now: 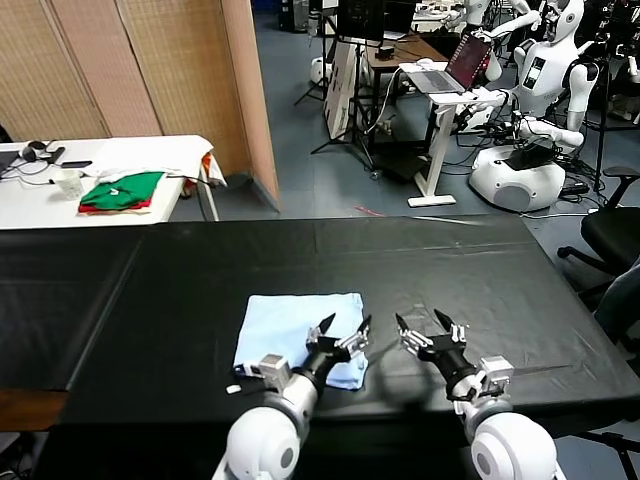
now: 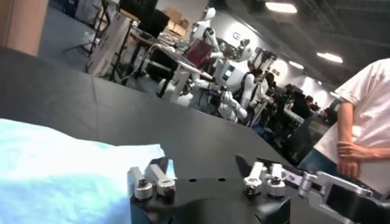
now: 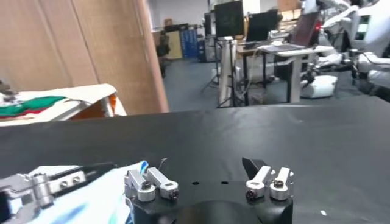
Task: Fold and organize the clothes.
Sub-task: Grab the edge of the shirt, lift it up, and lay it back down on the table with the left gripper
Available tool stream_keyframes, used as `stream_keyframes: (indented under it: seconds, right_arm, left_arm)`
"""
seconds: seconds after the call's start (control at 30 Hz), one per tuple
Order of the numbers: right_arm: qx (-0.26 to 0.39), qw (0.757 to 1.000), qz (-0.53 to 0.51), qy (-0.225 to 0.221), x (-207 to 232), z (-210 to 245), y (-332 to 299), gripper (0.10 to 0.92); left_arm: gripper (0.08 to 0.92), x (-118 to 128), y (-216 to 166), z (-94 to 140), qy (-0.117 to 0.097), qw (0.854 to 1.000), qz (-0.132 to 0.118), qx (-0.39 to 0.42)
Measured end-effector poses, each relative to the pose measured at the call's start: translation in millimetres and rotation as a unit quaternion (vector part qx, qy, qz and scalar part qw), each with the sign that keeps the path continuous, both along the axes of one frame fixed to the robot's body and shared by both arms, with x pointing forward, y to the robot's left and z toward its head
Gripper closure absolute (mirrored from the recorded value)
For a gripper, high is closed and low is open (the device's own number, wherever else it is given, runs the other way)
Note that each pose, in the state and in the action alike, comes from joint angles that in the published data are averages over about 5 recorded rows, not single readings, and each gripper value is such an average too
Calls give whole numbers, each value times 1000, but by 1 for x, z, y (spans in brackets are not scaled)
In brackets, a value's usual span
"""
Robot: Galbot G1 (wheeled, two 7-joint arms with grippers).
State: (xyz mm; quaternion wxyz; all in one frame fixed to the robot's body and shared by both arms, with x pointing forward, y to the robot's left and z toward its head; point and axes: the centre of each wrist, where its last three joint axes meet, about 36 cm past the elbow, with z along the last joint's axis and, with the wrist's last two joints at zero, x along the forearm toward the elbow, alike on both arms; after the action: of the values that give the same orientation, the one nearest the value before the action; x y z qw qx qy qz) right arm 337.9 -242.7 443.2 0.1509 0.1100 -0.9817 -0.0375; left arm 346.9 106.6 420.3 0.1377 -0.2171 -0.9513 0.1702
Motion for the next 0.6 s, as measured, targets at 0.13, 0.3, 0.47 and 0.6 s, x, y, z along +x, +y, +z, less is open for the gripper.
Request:
stream_keyframes:
  seconds: [0.13, 0.3, 0.47, 0.6]
  right_arm:
    - [2, 1000, 11, 1, 6, -4, 5, 115]
    - [5, 1000, 15, 2, 5, -5, 6, 115]
    - [7, 1000, 14, 1, 1, -3, 3, 115]
    - [7, 1000, 14, -1, -3, 0, 2, 115]
  left_arm:
    - [93, 3, 31, 1, -42, 998, 12, 45]
    - [93, 5, 77, -11, -59, 993, 33, 97]
    - [93, 6, 115, -25, -33, 993, 62, 98]
    - [92, 7, 133, -33, -12, 993, 82, 81]
